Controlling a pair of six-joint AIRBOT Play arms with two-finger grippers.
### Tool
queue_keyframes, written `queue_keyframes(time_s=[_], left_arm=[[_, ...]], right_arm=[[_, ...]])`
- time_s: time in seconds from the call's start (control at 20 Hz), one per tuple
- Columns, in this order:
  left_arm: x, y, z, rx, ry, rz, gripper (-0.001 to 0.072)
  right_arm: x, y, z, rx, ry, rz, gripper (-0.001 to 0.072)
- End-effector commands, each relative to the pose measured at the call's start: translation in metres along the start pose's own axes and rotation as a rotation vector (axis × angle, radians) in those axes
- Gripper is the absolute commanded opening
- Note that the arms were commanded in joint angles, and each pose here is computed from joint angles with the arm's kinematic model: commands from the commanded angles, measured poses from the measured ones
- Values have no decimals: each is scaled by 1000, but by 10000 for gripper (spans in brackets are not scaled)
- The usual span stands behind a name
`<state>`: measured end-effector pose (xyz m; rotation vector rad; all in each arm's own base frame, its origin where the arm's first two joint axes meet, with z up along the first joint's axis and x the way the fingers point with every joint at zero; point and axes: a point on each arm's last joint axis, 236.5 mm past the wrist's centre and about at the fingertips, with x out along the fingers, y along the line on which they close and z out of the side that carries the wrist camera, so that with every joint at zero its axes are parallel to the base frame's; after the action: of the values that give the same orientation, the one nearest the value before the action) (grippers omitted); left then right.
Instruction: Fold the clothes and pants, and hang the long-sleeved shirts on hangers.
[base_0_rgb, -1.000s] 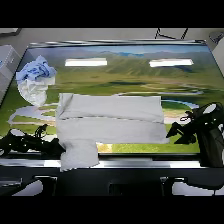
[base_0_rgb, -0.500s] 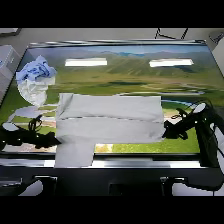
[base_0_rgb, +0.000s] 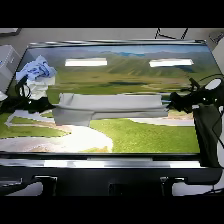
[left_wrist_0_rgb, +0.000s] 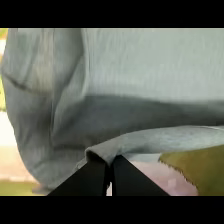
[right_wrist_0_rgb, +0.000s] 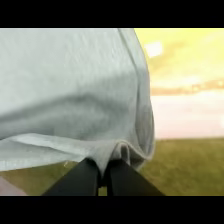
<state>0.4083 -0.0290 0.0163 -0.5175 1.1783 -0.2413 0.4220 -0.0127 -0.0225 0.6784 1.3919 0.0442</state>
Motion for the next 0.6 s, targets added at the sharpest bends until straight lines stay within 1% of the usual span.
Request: queue_keyframes(time_s=[0.0,0.15,0.3,0.35,0.4,0.45,0.5,0.55], left_arm=[[39,-12,66,-2,-59,-6,27],[77,-8,82,-32,-22,-11,27],[118,1,56,-53,96,-9,29],[124,2,46,-65,135,-11,78],[124,3,41,-66,158,-13,257],[119,5,40,-60,169,-16,517],[110,8,41,-65,180,-21,624],[98,11,42,-71,194,-29,624]], right_arm=[[20,24,59,100,-138,147,38],[51,19,72,162,-136,184,39],[85,18,64,146,-85,165,40],[89,19,62,131,-76,163,52],[87,20,61,114,-74,163,139],[79,18,61,109,-66,163,275],[67,13,62,99,-56,154,464],[54,4,63,84,-53,138,628]])
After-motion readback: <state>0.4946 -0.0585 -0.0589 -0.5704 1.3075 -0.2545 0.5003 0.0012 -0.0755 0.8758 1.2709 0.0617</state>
